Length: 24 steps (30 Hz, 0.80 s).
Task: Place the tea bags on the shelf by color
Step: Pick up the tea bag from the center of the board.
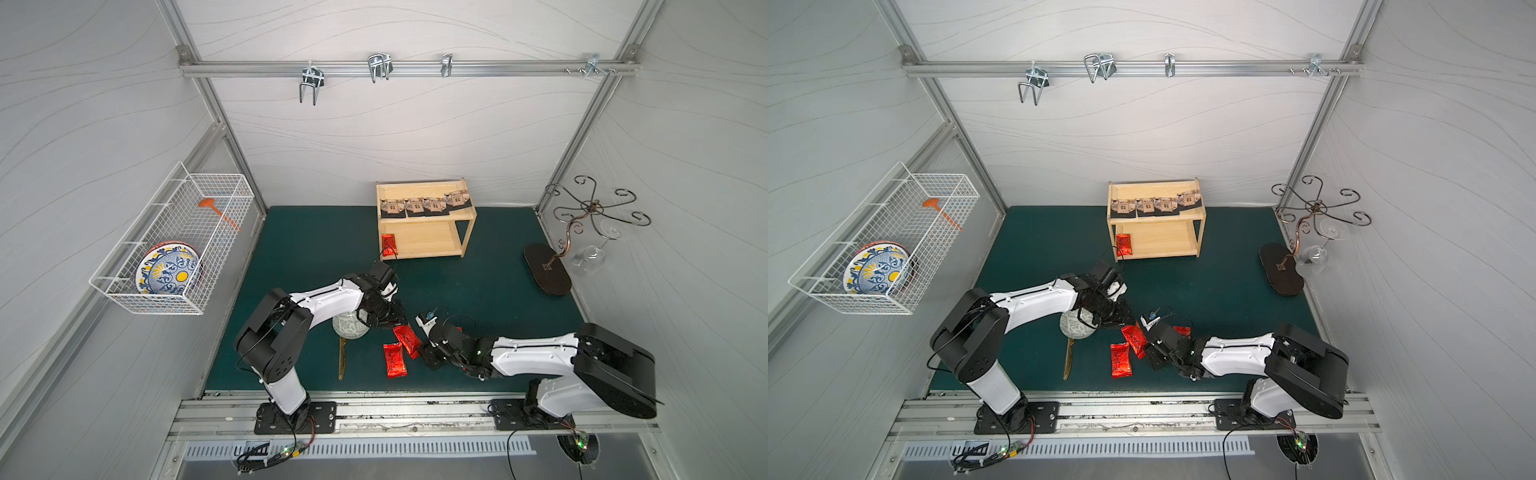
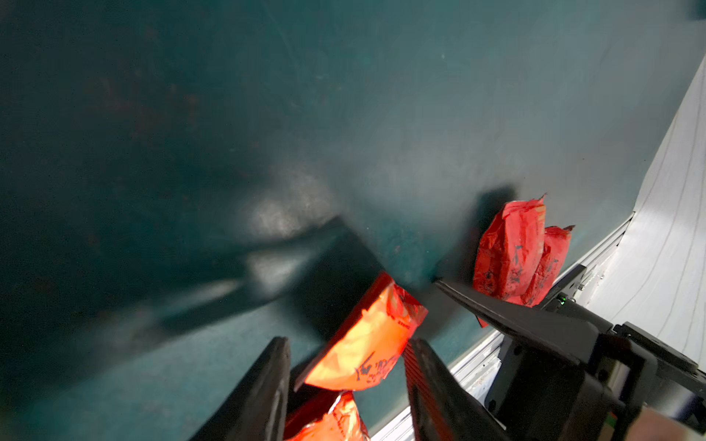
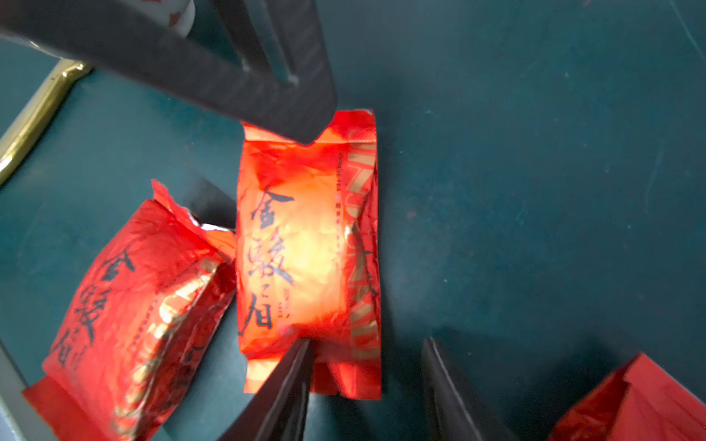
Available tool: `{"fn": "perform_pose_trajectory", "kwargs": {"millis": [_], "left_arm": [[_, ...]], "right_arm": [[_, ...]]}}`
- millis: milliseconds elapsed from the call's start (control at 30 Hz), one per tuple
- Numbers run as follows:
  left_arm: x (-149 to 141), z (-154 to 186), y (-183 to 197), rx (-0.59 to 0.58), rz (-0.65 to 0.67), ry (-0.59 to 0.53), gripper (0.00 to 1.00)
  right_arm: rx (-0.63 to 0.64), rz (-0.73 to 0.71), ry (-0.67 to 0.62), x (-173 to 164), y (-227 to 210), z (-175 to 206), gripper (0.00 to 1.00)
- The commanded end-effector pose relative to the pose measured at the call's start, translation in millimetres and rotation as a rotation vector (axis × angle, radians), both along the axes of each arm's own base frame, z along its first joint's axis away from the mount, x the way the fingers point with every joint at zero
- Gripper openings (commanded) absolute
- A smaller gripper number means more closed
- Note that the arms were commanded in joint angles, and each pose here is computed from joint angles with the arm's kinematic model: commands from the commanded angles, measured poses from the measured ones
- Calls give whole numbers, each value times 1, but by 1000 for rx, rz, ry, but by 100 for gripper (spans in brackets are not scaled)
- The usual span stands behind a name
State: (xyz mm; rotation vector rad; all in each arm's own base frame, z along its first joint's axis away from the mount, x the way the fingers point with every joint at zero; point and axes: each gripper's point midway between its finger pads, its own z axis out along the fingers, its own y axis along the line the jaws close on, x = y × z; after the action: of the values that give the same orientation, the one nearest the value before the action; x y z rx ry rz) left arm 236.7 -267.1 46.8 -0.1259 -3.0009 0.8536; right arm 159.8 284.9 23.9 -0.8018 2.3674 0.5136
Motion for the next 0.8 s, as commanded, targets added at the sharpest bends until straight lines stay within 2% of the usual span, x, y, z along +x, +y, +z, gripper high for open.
{"fn": "perform_pose_trajectory", "kwargs": {"millis": [0,300,467,600,767], "left_arm": [[2,5,-8,-37,-14,-22,53],[-5,1,-7,-46,-18,-11,37],[-6,-6,-3,-22,-17,-1,35],[-6,-6,-4,-24,-19,-2,25],[-5,-4,-4,-22,-17,-8,6]], "right_arm": [[4,-17,15,1,-2,-4,51],[1,-26,27,2,-4,-8,51],[2,-34,32,2,-5,-10,50],[4,-38,32,3,-6,-10,50],[16,-51,28,7,-8,-6,50]]}}
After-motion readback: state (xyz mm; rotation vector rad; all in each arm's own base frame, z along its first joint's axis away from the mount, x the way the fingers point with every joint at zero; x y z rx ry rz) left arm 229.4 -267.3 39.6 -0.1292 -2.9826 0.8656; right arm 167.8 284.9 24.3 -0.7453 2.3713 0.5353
